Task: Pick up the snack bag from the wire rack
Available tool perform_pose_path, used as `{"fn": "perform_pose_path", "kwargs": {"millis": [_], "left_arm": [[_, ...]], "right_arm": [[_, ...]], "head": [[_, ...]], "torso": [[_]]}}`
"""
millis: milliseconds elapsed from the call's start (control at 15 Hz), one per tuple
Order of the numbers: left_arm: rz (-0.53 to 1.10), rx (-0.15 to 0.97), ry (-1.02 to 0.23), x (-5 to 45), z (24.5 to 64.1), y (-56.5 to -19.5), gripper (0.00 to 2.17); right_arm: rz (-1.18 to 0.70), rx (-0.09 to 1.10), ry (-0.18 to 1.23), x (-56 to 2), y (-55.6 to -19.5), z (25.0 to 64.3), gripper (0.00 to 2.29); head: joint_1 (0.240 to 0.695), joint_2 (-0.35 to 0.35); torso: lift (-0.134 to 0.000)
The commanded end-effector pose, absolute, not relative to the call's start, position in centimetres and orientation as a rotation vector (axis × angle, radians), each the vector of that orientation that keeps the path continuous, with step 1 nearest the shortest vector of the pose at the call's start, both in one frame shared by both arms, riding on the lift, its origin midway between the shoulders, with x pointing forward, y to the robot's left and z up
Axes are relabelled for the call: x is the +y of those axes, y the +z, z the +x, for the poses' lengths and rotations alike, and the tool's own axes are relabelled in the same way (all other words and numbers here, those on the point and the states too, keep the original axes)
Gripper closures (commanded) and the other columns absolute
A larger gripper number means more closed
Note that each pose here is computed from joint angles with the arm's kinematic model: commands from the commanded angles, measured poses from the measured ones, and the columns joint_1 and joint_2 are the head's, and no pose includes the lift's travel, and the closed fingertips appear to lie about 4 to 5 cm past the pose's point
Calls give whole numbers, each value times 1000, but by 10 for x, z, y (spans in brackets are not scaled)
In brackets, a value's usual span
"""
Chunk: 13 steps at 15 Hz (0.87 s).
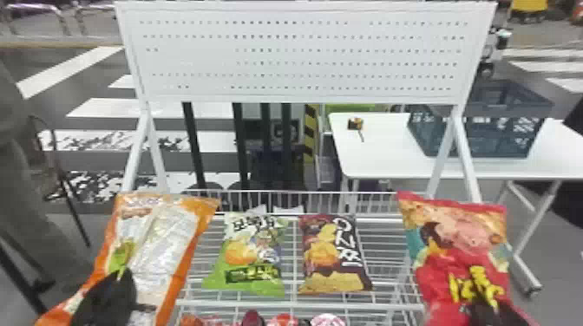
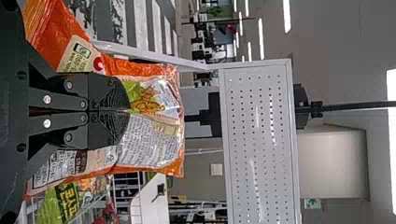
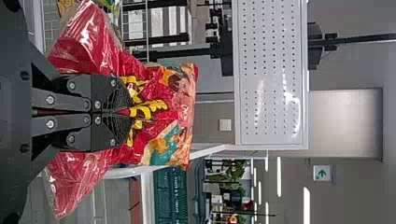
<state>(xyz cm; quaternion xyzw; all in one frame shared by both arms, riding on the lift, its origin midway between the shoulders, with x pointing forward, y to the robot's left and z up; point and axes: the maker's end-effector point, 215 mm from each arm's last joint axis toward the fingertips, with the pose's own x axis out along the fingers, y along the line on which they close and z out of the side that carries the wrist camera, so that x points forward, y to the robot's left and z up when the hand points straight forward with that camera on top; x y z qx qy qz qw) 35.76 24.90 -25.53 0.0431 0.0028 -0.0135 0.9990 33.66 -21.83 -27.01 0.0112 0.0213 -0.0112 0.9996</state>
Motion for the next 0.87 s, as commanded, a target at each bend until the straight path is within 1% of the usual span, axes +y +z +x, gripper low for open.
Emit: {"fn": "perform_pose_path", "kwargs": {"millis": [0, 800], "left_arm": [[86, 6, -28, 249, 357, -256, 1666], [86, 5, -29, 248, 355, -253, 1666]], "right_arm": [[25, 44, -23, -218, -271, 336, 2128], [48, 27, -24, -219, -264, 332, 2128]], "head": [[499, 0], [499, 0]], "torso": [[0], [0]]}}
